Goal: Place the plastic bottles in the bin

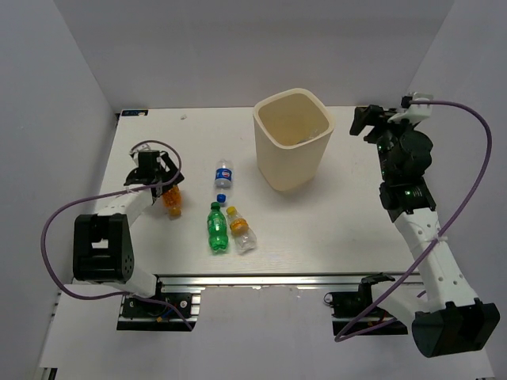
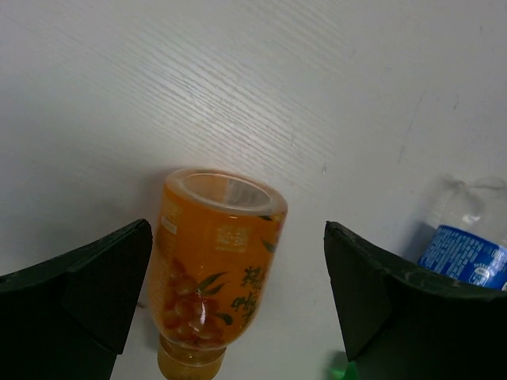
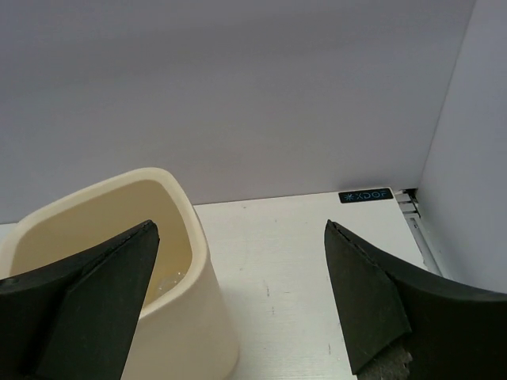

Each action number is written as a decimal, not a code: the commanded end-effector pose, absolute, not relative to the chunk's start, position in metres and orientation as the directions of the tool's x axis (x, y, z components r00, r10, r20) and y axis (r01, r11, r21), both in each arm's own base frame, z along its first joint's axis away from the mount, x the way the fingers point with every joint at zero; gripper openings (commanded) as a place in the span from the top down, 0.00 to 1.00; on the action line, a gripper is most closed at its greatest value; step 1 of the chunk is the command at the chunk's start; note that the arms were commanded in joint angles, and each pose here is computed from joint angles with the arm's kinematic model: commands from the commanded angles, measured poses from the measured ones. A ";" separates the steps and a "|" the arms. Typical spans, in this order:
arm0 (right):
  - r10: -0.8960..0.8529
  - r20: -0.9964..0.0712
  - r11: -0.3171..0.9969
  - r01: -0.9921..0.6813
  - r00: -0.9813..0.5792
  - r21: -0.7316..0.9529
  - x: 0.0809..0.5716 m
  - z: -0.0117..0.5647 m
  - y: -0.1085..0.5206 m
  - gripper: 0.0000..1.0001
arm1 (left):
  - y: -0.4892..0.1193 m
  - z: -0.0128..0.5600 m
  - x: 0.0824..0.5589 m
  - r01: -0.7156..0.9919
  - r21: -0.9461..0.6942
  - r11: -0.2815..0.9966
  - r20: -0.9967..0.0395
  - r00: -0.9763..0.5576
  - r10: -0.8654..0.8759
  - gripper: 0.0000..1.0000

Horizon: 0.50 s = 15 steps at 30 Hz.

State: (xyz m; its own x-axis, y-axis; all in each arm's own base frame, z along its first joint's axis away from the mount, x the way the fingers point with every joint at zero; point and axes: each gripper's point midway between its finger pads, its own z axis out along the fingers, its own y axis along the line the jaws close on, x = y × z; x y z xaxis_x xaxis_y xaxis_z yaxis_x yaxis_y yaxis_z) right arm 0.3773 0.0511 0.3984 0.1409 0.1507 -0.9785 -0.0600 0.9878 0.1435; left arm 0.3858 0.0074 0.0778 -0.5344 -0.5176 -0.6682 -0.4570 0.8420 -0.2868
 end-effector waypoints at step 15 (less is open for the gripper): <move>0.225 -0.973 0.967 0.137 -0.055 0.216 0.369 0.294 0.017 0.11 | -0.052 0.108 0.420 -0.330 -0.298 0.896 -0.696 -0.567 -0.441 0.56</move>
State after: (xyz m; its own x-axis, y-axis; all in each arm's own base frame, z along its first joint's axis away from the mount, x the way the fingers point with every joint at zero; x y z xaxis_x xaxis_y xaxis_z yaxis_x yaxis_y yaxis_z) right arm 0.3711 0.0212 0.2961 -0.0732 0.1899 -0.9791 0.1140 0.9769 0.1809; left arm 0.3847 -0.0317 0.0505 -0.6465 -0.4380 -0.6247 -0.4072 0.8905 -0.2029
